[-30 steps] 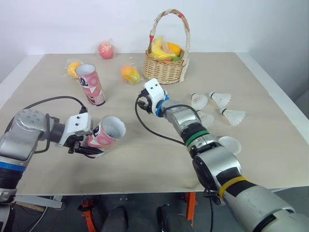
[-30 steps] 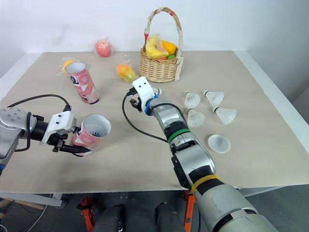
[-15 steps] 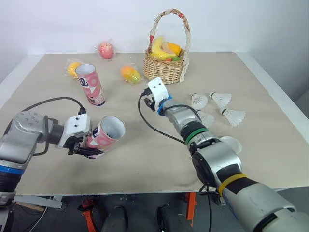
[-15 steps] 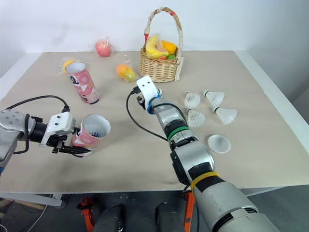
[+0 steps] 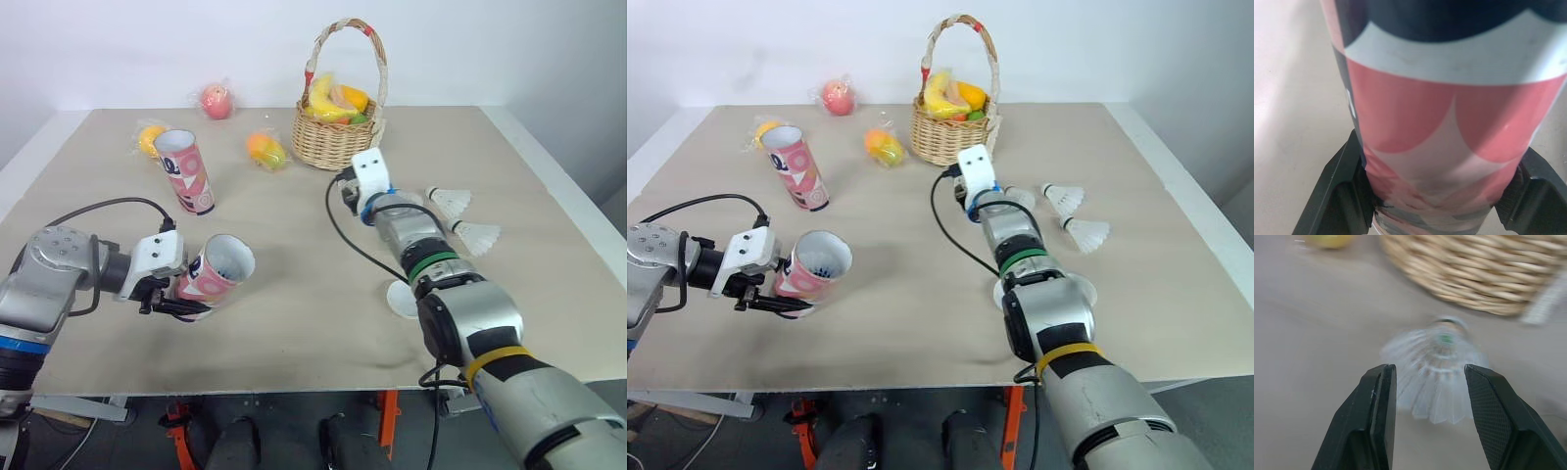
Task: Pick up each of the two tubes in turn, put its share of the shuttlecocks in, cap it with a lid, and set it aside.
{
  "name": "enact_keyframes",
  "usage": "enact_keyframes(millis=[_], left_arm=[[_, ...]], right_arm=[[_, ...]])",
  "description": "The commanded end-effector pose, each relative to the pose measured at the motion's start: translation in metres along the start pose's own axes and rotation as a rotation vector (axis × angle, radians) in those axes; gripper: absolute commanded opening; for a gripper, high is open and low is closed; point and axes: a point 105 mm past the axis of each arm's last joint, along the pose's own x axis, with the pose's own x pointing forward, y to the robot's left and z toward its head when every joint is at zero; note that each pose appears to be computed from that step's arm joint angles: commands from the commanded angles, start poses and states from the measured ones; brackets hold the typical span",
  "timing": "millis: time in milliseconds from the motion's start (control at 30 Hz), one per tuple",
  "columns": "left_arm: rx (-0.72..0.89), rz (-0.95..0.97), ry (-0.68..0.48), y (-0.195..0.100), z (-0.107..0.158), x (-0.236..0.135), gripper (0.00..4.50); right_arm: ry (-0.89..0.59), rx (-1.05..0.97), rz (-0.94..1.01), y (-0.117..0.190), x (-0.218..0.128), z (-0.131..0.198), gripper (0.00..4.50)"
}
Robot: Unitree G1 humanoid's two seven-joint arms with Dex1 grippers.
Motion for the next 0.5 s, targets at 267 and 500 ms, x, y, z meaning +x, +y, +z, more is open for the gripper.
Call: enact_keyframes(millis=[267, 500], left_arm=[[-0.021, -0.078, -0.006, -0.012, -0.004, 0.015, 2.68], [-0.026, -0.072, -0.003, -0.014, -0.005, 0.012, 2.68]], right_arm=[[-0.045, 0.042, 0.026, -0.023, -0.005, 0.011, 2.47], [-0.056, 0.057, 0.05, -0.023, -0.007, 0.01, 2.47]])
